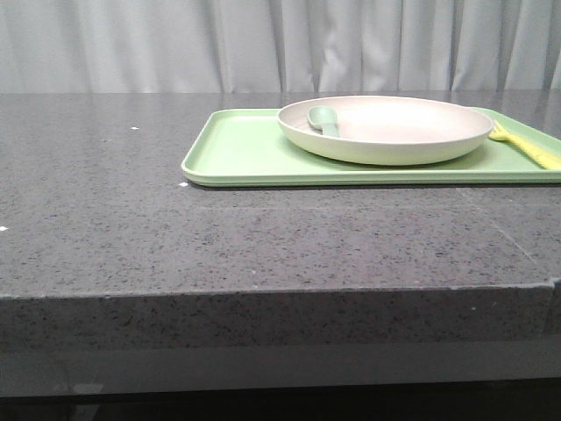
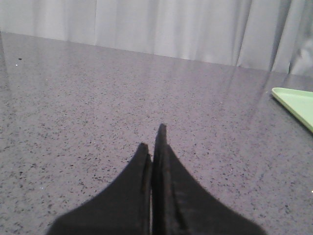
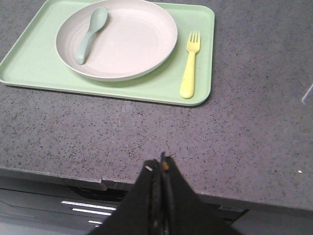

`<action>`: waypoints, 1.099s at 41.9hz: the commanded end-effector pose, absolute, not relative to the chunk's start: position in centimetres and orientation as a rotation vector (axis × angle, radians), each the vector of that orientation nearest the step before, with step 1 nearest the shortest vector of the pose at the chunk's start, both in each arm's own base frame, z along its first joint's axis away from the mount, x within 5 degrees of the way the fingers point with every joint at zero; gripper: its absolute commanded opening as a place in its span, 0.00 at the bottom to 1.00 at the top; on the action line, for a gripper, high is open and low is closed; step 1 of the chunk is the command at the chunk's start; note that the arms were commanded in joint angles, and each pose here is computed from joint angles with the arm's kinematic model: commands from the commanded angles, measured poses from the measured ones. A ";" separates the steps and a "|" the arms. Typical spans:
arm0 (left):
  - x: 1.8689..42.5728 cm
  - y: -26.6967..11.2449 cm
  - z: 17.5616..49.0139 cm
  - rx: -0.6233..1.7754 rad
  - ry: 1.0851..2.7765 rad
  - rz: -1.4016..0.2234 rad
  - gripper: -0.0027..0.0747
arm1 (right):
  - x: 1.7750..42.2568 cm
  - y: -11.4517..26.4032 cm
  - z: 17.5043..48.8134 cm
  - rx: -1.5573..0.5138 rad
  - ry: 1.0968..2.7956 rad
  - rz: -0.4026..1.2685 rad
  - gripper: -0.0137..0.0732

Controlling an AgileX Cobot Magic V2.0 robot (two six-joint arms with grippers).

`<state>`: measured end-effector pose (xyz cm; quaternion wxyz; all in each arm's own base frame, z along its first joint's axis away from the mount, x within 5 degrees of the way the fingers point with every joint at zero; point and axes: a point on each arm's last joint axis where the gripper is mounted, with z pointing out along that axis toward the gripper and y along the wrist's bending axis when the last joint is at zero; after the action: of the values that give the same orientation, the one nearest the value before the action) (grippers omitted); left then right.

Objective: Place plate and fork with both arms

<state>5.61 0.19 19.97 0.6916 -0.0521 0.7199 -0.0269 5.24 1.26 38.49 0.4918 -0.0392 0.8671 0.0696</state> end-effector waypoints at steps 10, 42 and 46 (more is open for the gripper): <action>5.4 -0.1 20.9 -0.051 1.495 -0.081 0.01 | 5.5 1.2 39.6 -0.088 2.025 0.164 0.08; 5.4 -0.3 21.4 -0.018 1.438 -0.125 0.01 | 5.5 1.2 39.6 -0.088 2.025 0.164 0.08; 5.4 -0.3 21.4 -0.018 1.438 -0.125 0.01 | 5.5 1.2 39.6 -0.088 2.025 0.164 0.08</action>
<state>5.61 -0.28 20.62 0.7160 -0.0080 0.6966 -0.0455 5.24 1.26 38.49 0.4918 -0.0392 0.8671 0.0696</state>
